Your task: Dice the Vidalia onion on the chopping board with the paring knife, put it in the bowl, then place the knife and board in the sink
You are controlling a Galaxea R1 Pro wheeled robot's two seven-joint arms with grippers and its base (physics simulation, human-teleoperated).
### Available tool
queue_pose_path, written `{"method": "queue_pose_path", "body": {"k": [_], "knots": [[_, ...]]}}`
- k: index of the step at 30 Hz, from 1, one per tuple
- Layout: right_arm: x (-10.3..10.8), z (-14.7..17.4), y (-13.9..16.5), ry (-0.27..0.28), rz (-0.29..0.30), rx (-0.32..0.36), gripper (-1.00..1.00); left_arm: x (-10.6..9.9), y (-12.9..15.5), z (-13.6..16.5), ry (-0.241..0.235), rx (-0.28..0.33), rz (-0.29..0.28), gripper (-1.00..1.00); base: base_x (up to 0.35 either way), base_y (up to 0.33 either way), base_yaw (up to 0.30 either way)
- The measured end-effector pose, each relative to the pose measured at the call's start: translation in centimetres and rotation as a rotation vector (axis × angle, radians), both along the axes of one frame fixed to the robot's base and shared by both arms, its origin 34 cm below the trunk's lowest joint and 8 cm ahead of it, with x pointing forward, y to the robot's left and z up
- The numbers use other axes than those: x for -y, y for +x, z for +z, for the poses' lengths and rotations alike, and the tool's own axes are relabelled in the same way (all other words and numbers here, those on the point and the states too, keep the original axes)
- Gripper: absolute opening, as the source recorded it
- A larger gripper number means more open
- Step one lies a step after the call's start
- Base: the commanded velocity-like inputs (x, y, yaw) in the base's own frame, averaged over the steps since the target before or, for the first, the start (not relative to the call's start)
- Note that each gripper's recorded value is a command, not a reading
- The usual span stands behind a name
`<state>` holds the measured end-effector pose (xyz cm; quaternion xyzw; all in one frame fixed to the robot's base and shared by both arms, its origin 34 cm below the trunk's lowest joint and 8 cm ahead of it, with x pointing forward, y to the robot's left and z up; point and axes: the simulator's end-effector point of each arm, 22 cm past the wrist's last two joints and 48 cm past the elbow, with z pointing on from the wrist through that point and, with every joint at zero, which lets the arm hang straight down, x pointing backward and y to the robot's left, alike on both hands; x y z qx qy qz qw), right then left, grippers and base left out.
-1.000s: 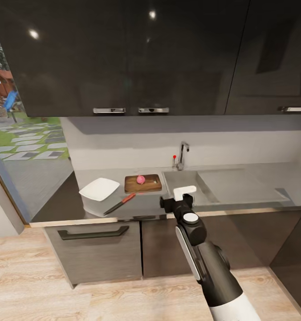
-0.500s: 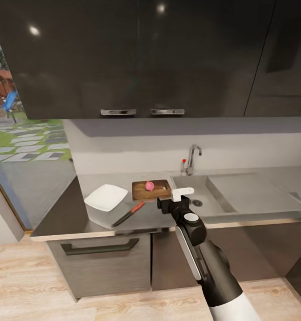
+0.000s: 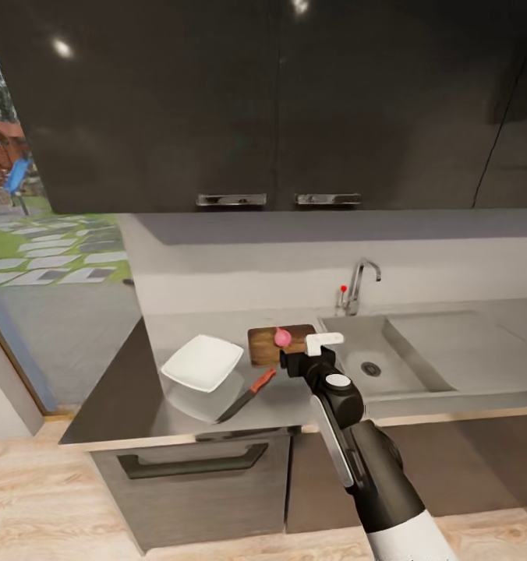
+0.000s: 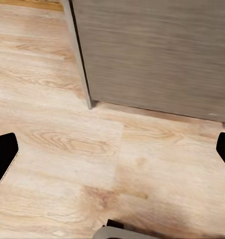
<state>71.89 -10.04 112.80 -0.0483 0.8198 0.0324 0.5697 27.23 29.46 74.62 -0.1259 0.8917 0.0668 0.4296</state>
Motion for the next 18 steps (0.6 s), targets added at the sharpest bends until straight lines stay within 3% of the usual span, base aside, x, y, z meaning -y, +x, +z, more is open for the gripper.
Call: {"method": "queue_pose_path", "body": {"k": [4, 8, 18], "knots": [[2.5, -0.9, 0.6, 0.023, -0.057, -0.023, 1.00, 0.0, 0.0, 0.0, 0.000, 0.000, 0.000, 1.00, 0.041, 0.304, 0.000], [3.4, -1.4, 0.7, 0.031, -0.077, -0.035, 1.00, 0.0, 0.0, 0.0, 0.000, 0.000, 0.000, 1.00, 0.008, 0.238, 0.000], [3.8, -3.8, 0.7, 0.024, -0.088, -0.087, 1.00, 0.0, 0.0, 0.0, 0.001, -0.002, 0.000, 1.00, 0.001, 0.037, 0.000]]}}
